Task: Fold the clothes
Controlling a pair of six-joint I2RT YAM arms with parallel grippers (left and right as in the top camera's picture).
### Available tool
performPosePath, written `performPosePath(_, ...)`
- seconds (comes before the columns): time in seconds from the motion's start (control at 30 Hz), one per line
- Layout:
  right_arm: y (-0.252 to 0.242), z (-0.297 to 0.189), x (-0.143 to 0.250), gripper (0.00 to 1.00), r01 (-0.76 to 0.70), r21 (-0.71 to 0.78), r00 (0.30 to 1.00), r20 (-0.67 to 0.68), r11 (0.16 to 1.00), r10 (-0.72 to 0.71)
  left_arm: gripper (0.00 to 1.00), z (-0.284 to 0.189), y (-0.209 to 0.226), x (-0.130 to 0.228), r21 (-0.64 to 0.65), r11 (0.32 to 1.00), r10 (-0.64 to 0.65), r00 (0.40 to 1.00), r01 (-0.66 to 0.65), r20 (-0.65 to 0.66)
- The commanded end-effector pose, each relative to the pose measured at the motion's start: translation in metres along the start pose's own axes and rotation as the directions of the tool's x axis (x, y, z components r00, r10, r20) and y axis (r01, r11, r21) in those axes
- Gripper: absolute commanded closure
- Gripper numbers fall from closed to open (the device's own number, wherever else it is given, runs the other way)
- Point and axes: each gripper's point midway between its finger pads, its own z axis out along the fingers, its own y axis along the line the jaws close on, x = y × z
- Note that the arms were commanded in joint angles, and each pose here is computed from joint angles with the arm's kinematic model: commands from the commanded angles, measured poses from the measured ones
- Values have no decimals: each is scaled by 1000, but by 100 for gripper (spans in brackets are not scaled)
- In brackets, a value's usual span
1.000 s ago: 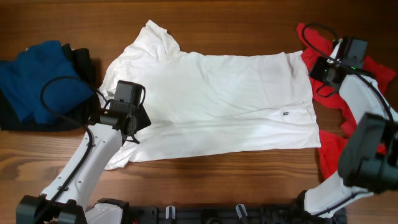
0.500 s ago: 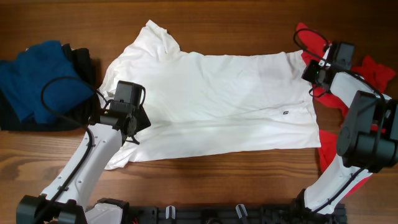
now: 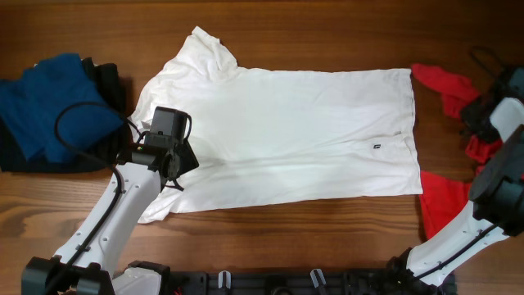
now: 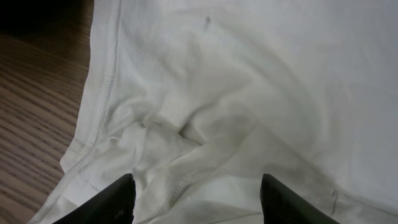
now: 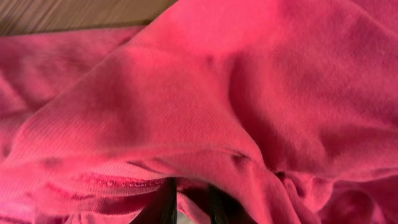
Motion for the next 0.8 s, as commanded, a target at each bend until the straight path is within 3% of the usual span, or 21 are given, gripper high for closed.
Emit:
performPosePath(0.0,10,4,3,77,-26,-44,999,-34,999,24,36,0,0,0,6,1000,0,1000,0,1)
performPosePath(0.23,69,-17,25,68,-9,-359,988,-149,933,-47,36,0,-1,-2,12,1000,0,1000,0,9)
performPosePath(0.37,96,-49,34,65,45,-511,977,-157,858,-145,37,-2,-11,-14,50,995,87,995,-90,58)
performPosePath(0.47,102,-78,37,60,104,-558,969,-128,823,-209,36,-12,-22,-27,79,983,160,983,-168,94)
performPosePath(0.53,105,-111,42,49,170,-590,956,-95,789,-277,28,-33,-35,-54,106,977,164,973,-182,162)
performPosePath(0.77,115,-177,79,41,294,-629,902,-67,720,-426,26,-58,-53,-116,175,964,150,953,-200,265)
